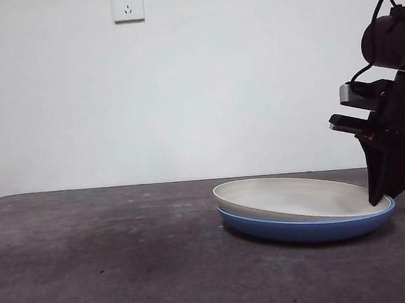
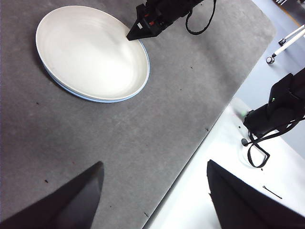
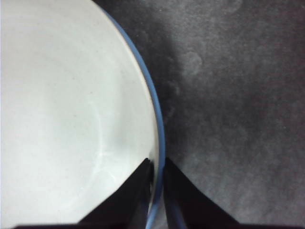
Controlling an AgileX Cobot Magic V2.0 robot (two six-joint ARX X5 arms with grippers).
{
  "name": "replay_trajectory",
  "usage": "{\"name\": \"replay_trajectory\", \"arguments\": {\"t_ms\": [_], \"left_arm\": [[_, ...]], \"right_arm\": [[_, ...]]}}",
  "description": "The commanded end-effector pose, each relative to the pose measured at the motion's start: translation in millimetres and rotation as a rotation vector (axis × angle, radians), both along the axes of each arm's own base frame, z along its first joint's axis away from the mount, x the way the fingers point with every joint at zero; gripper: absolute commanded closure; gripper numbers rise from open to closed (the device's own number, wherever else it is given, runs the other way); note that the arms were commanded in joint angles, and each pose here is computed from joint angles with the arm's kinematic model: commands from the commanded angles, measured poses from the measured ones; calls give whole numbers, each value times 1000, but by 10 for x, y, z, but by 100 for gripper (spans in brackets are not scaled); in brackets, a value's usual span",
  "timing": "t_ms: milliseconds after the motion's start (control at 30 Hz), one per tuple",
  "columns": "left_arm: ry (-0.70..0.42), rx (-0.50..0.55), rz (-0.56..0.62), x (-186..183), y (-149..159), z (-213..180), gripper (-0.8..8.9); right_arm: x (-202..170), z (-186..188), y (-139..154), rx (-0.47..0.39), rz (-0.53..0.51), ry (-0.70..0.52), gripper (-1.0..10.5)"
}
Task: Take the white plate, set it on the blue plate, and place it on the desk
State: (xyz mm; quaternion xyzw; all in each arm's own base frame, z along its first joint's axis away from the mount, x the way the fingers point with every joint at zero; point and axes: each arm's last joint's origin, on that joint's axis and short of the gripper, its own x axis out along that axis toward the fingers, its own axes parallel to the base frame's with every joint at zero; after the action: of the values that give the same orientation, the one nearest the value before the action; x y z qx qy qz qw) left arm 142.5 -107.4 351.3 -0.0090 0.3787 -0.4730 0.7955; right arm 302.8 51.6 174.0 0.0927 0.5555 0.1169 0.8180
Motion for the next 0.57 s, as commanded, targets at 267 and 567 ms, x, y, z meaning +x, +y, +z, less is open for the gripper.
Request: {"name": "replay_trajectory", "arguments": {"t_ms": [267,567], "left_arm": [[-9,-4,-10,13,-20,14,470],[-9,-3,-10,13,-21,14,470]], "right_arm": [[-94,358,-4,63,11,-110,935],[-197,738,19,164,11,-214,935]]}}
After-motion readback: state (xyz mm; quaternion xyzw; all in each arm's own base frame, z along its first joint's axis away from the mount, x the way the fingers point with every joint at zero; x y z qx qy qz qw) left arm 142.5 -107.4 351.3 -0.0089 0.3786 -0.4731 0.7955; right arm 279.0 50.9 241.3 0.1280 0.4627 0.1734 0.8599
